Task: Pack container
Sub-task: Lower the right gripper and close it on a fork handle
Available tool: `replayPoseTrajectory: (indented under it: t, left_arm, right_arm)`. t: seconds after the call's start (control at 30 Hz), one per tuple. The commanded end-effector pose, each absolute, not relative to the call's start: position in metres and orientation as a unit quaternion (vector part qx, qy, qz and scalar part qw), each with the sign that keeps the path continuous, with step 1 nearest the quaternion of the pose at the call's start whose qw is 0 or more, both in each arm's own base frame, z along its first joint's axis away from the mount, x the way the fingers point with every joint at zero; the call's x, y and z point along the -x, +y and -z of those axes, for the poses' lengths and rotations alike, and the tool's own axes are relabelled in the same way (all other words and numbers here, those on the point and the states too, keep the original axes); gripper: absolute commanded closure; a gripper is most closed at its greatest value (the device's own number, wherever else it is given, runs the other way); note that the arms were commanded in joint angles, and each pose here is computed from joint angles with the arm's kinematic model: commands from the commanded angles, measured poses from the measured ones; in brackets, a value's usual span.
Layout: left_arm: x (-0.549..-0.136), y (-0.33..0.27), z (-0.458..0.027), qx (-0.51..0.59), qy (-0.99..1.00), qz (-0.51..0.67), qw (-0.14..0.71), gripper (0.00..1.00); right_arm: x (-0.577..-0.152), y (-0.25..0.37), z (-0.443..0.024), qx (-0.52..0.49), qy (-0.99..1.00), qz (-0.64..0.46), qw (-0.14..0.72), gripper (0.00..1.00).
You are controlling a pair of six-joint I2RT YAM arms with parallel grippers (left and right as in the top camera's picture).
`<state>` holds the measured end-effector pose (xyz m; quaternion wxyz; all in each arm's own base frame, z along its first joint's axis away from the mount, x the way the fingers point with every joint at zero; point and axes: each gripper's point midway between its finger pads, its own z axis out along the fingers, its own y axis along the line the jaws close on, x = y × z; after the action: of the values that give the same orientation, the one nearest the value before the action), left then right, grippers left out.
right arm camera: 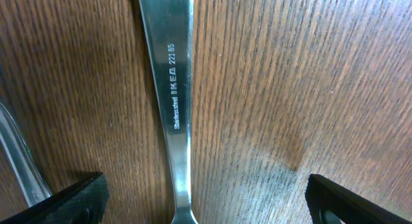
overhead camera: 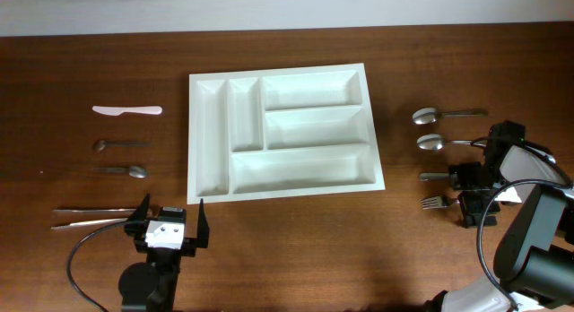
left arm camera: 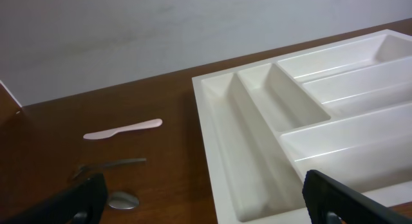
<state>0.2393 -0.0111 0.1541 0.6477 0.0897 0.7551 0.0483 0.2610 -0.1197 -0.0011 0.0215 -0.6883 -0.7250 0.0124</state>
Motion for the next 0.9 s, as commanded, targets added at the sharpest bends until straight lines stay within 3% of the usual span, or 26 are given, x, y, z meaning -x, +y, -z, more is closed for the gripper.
replayPoseTrajectory:
  t: [0.0, 0.87]
  left_arm:
    - [-0.239, -0.010, -0.151, -0.092, 0.755, -0.055, 0.647, 0.01]
    - [-0.239, -0.010, -0.151, -0.092, 0.755, -0.055, 0.647, 0.01]
  right_arm:
    - [-0.250, -0.118, 0.016, 0.679, -0.733, -0.034, 0.042, 0.01]
    - [-0.245, -0.115, 0.031, 0.658, -0.751, -0.028, 0.037, 0.01]
